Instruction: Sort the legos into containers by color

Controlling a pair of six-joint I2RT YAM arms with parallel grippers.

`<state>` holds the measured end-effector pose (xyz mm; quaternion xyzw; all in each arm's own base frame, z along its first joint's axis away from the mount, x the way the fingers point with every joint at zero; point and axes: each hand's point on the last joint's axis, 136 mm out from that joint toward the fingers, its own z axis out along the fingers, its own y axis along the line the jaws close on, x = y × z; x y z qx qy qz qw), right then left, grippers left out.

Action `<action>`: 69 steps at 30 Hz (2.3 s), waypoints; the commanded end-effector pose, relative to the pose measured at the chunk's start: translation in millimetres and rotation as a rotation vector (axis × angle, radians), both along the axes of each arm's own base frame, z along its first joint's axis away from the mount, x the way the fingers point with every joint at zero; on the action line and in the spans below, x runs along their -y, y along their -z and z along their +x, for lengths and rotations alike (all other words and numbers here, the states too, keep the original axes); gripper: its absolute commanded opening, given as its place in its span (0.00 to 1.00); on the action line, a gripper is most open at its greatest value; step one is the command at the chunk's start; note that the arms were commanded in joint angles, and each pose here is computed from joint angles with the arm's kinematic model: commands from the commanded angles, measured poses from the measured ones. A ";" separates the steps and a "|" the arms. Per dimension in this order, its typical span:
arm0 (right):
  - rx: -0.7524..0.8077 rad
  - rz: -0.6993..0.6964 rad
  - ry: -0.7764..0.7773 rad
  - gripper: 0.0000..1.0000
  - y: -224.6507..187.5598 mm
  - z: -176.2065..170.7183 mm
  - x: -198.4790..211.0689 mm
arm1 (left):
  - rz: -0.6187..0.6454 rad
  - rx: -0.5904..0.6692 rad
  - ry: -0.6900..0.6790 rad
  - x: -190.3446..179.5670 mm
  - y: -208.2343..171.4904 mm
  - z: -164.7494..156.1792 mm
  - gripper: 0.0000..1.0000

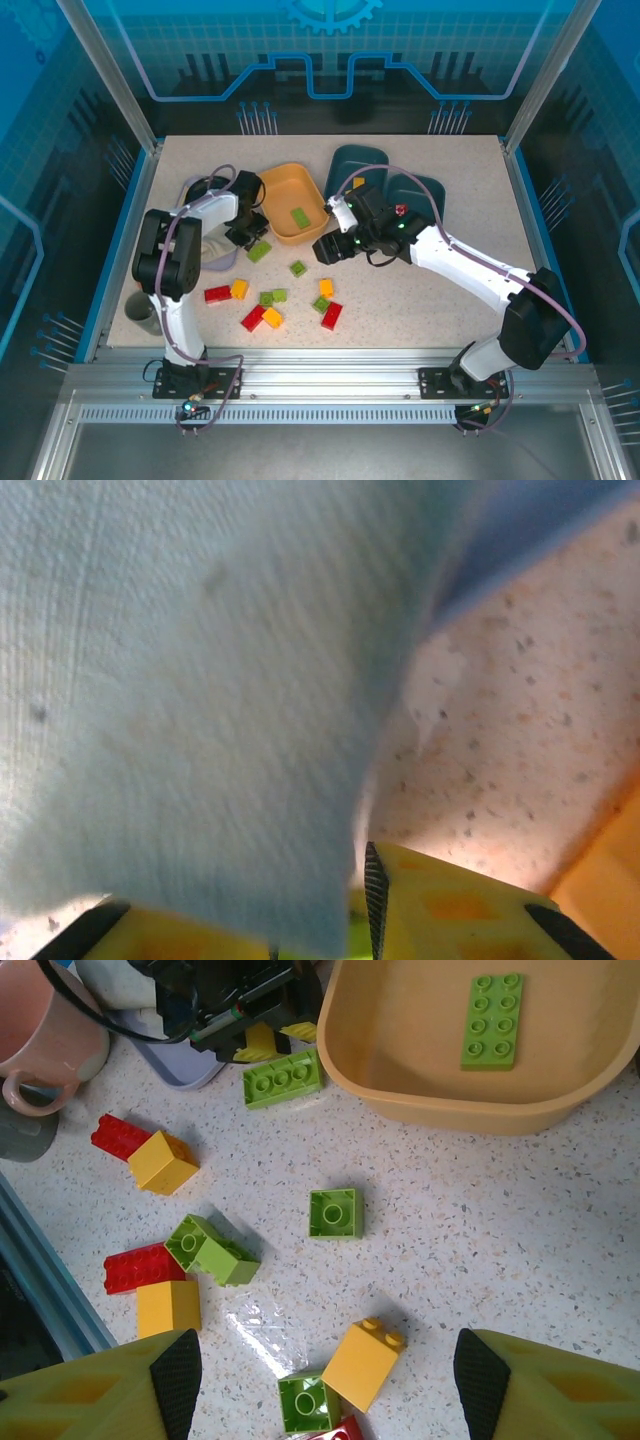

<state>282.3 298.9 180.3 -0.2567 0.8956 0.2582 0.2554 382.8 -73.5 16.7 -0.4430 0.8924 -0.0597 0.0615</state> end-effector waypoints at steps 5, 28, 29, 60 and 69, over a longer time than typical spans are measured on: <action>-0.046 0.004 0.014 0.70 6.0 3.6 0.2 | 0.015 -0.014 0.027 16.9 -11.6 -40.6 0.36; -0.104 0.081 -0.138 0.74 10.6 -50.8 12.8 | -0.079 0.046 1.057 73.0 -46.8 -89.0 0.67; -0.109 0.078 -0.135 0.75 11.0 -52.5 14.5 | -0.053 0.028 1.089 71.3 -42.7 -90.0 0.67; -0.143 0.107 -0.087 0.84 5.8 -59.2 22.3 | 0.113 -0.109 1.096 49.5 11.8 -94.3 0.36; -0.137 0.113 -0.084 0.82 1.7 -51.1 20.3 | 0.178 0.011 1.028 50.9 -27.2 -88.1 0.24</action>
